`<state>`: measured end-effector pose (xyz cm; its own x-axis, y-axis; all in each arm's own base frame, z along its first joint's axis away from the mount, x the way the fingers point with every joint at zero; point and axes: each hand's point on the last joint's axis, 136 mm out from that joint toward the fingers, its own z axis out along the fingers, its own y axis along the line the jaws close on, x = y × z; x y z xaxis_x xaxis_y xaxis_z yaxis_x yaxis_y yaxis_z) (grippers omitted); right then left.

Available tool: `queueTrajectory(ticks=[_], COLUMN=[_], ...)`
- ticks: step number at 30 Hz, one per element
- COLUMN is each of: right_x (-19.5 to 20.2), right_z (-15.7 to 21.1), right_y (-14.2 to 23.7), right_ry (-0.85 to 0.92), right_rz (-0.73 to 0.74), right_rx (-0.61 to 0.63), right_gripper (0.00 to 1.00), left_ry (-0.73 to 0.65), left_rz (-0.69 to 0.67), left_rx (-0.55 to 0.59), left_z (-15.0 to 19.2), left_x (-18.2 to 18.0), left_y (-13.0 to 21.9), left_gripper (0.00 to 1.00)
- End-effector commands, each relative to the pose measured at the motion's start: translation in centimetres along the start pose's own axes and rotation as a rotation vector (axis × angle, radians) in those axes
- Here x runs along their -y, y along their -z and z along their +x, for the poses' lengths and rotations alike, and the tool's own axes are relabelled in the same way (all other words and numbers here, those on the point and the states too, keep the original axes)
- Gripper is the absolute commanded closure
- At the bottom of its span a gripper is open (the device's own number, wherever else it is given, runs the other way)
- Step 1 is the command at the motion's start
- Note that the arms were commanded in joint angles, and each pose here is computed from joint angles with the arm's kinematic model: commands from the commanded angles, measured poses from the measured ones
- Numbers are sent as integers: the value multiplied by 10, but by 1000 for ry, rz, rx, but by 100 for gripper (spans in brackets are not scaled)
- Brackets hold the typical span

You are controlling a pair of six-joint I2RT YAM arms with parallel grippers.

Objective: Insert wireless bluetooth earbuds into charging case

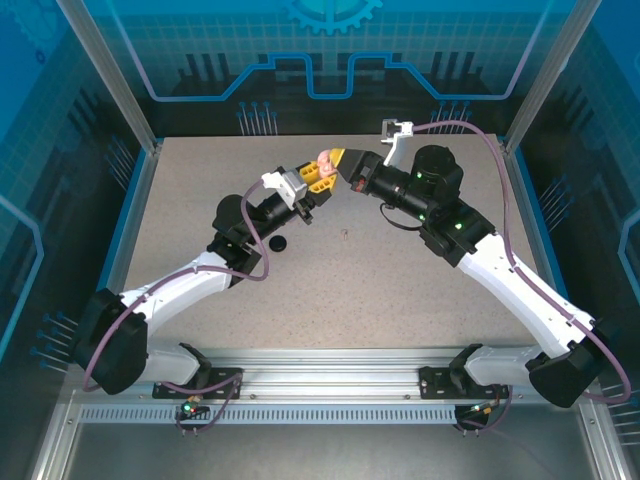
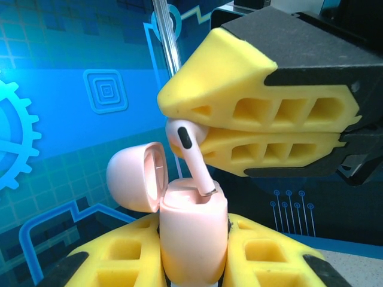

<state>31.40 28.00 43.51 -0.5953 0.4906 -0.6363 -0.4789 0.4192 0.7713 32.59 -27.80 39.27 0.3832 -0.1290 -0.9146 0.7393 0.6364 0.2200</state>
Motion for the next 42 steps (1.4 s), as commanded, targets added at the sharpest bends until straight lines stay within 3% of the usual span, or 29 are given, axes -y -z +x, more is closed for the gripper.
queueTrajectory(ticks=[1,18,24,34,42], right_x=[9,22,25,15,1], right_z=[-1,10,15,6,-3], right_y=[-2,6,6,8,17], right_ry=[8,23,26,45,73], right_rz=[24,64,82,84,71], right_rx=[9,-10,-22,-3,8], right_gripper=[94,95,91,71,32], left_ry=[-54,-33,-18,2,28], left_rz=[-10,-72,-80,-83,-90], left_rx=[105,118,115,100,80], left_z=[-43,-48,-46,-40,-29], left_x=[-2,-13,-15,-16,-16], left_y=[-1,-4,-5,-6,-6], left_gripper=[100,100,100,100,100])
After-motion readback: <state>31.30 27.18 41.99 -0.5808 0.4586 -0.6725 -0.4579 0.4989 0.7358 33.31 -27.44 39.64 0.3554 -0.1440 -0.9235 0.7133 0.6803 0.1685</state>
